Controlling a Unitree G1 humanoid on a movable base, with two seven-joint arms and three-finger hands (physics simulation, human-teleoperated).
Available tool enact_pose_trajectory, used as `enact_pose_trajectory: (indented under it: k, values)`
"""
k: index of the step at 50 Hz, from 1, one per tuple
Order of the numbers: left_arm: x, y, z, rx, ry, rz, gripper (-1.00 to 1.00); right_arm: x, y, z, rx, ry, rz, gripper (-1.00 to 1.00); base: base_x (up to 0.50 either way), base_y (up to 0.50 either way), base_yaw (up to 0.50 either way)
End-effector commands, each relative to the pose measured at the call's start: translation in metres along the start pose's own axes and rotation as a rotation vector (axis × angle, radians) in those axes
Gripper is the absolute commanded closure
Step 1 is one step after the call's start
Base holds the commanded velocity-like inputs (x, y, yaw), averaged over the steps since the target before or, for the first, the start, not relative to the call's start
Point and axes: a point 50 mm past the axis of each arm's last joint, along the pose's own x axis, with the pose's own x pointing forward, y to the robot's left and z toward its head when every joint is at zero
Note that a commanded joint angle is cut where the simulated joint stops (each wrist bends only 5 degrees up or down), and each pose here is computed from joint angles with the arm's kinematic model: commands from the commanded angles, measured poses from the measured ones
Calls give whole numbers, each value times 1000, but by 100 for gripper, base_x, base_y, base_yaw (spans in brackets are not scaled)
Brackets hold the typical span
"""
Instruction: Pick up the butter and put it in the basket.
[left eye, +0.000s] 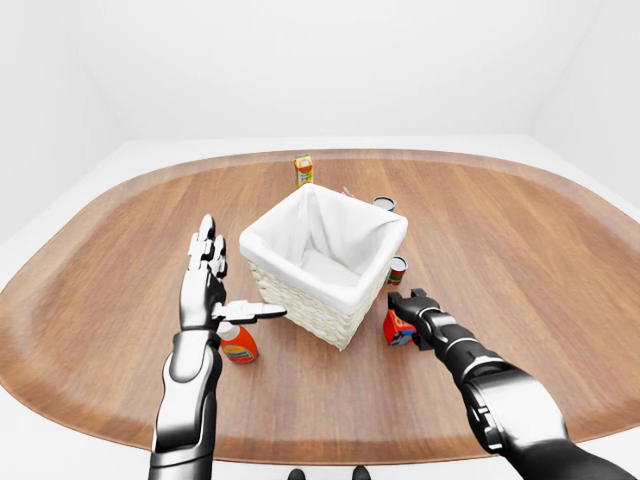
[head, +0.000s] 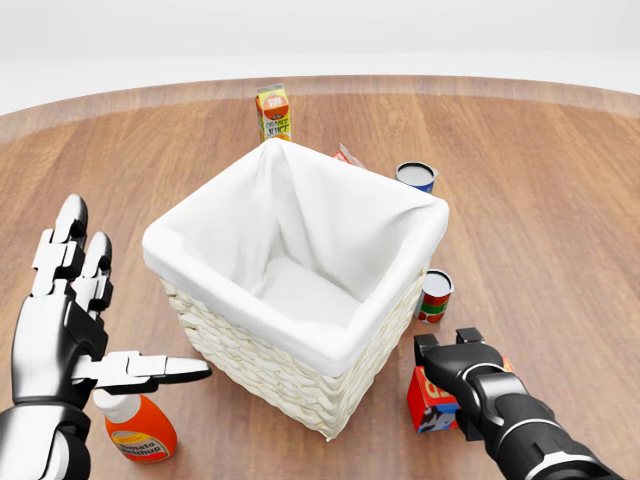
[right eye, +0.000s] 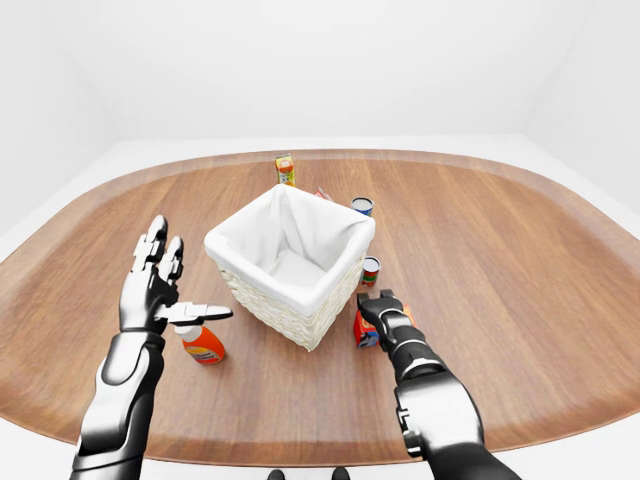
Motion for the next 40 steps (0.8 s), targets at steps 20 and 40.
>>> enact_pose_trajectory:
  k: [20, 40]
  values:
    - [-2, 0, 5, -14, -20, -3, -100, -11, -9, -58, 234, 131, -204, 100, 0, 0, 0]
    - [-2, -2, 3, -23, -12, -13, -100, -32, -15, -117, 473, 244, -307, 100, 0, 0, 0]
